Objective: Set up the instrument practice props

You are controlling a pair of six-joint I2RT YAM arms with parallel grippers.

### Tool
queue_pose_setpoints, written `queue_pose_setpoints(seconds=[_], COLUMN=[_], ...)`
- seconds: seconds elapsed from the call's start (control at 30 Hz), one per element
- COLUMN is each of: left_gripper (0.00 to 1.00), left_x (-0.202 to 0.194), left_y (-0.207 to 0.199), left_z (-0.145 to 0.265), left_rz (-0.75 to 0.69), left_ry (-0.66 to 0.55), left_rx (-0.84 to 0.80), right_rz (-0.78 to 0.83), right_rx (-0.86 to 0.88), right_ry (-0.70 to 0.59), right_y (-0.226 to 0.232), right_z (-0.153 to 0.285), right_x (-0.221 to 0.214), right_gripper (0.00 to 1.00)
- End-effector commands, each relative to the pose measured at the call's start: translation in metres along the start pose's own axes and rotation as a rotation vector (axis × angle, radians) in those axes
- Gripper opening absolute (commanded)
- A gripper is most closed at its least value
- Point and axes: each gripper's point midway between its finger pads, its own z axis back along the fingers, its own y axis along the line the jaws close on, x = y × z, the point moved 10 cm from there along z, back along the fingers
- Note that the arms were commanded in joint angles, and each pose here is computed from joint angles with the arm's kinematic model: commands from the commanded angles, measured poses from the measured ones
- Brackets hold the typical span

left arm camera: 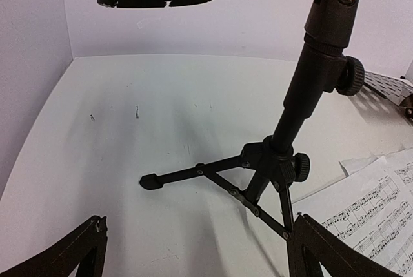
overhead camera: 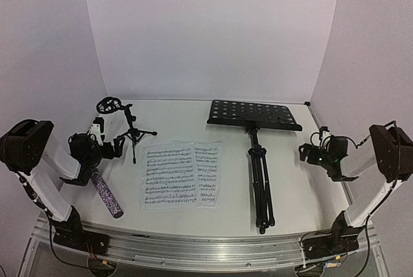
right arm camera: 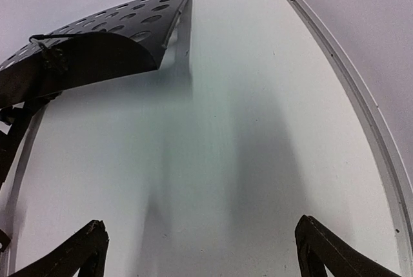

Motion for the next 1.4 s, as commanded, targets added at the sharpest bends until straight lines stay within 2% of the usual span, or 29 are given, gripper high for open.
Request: queue_pose_setpoints(seconds=[0.0, 0.1, 0.27, 0.37, 0.5, 0.6, 0.8, 0.97, 1.03, 1.17, 1.3, 1.37], left_gripper=[1.00, 1.00, 1.00, 1.00, 1.00, 1.00, 1.00, 1.00, 1.00, 1.00, 1.00, 1.00], left_x=[0.004, 0.008, 0.038, 0.049, 0.064, 0.067, 0.070, 0.078, 0.081, 0.091, 0.096, 0.095], left_y=[0.000, 0.000, -0.008, -0.014, -0.031, -0.048, -0.079, -0.112, -0.123, -0.132, -0.139, -0.139], left_z=[-0.004, -0.003, 0.000, 0.023, 0.056, 0.073, 0.102, 0.095, 0.087, 0.073, 0.062, 0.055], left_rz=[-0.011, -0.012, -0.012, 0.016, -0.052, -0.154, -0.274, -0.321, -0.329, -0.298, -0.210, -0.165], left_ry=[-0.022, -0.041, 0.019, -0.058, -0.154, -0.175, -0.157, -0.053, -0.022, -0.021, -0.005, 0.014], left_rx=[0.003, 0.001, -0.075, -0.092, -0.217, -0.340, -0.585, -0.702, -0.710, -0.731, -0.789, -0.783], right_rz=[-0.040, -0.102, -0.130, -0.196, -0.295, -0.214, 0.003, -0.004, 0.004, 0.039, 0.093, 0.112], right_rx=[-0.126, -0.218, -0.115, -0.005, 0.135, 0.113, -0.038, -0.059, -0.078, -0.098, -0.204, -0.234], right_ry=[-0.058, -0.088, -0.042, -0.012, -0.008, 0.072, 0.390, 0.546, 0.575, 0.612, 0.615, 0.615], right_y=[-0.002, -0.001, 0.022, 0.038, 0.065, 0.107, 0.187, 0.227, 0.237, 0.254, 0.252, 0.253], right_z=[0.011, 0.032, 0.069, 0.088, 0.109, 0.112, 0.084, 0.048, 0.036, 0.012, -0.016, -0.028], right_x=[0.035, 0.067, 0.132, 0.165, 0.198, 0.208, 0.177, 0.136, 0.123, 0.108, 0.092, 0.085], right_gripper=[0.98, 0.98, 0.95, 0.87, 0.87, 0.87, 0.74, 0.62, 0.58, 0.58, 0.57, 0.53])
